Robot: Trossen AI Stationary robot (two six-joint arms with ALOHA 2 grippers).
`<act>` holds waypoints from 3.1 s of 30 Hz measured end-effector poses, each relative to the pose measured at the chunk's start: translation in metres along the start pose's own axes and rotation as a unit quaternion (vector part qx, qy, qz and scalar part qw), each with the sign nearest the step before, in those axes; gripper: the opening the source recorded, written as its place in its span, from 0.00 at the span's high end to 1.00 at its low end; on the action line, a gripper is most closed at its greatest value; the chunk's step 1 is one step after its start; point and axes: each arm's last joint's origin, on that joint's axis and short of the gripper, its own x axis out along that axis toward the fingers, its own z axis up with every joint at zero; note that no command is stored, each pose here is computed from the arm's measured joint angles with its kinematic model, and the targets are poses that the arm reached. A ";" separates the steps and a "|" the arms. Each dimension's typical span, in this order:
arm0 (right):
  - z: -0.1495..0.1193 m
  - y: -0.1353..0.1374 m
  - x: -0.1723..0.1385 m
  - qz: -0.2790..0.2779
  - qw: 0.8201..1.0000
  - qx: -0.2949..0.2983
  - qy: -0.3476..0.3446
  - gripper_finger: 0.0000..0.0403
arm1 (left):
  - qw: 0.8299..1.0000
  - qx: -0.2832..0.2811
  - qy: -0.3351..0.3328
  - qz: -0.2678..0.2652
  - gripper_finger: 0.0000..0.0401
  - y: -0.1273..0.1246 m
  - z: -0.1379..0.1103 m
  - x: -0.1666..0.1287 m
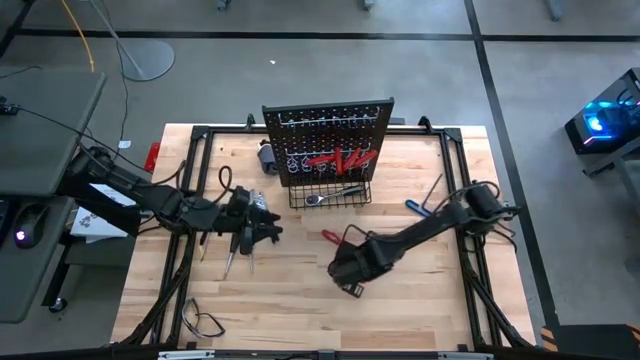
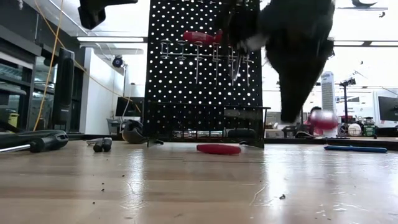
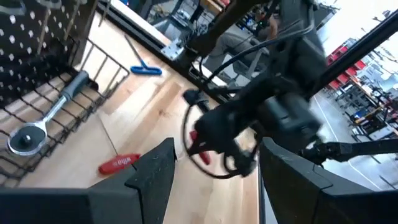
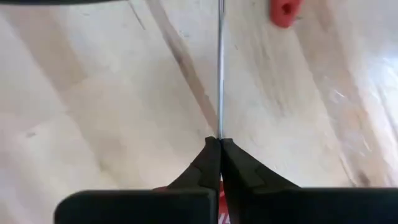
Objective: Hang tools onto peg board
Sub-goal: Hang the red allen wrench on the peg board
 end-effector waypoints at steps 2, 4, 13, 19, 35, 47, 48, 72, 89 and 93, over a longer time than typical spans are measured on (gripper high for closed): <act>-0.003 0.000 -0.017 0.016 1.000 0.005 -0.022 1.00 | 1.000 0.002 -0.004 0.001 0.47 0.001 0.002 -0.001; -0.004 0.000 -0.039 0.043 0.997 0.017 -0.063 1.00 | 1.000 0.007 -0.006 -0.003 0.47 0.000 0.002 0.000; 0.013 -0.028 -0.158 0.117 0.879 0.161 -0.434 1.00 | 0.984 0.139 -0.101 -0.052 0.47 -0.022 0.015 0.015; 0.026 -0.046 -0.185 0.088 0.804 0.243 -0.536 1.00 | 0.940 0.310 -0.135 0.039 0.46 -0.043 0.033 0.032; 0.039 -0.044 -0.194 0.089 0.793 0.181 -0.575 1.00 | 0.948 0.275 -0.135 0.084 0.44 -0.054 0.053 0.073; 0.037 -0.040 -0.199 0.093 0.787 0.163 -0.588 1.00 | 0.953 0.271 -0.125 0.052 0.44 -0.054 0.057 0.067; 0.037 -0.040 -0.199 0.091 0.787 0.160 -0.589 1.00 | 0.954 0.271 -0.115 0.050 0.44 -0.053 0.056 0.067; 0.039 -0.036 -0.207 0.153 0.778 0.129 -0.595 1.00 | 0.965 0.247 -0.090 0.002 0.44 -0.053 0.058 0.059; 0.040 -0.034 -0.213 0.172 0.767 0.095 -0.611 1.00 | 0.969 0.201 -0.092 -0.111 0.44 -0.054 0.071 0.062; 0.040 -0.034 -0.213 0.172 0.767 0.095 -0.611 1.00 | 0.968 0.200 -0.094 -0.120 0.44 -0.053 0.073 0.062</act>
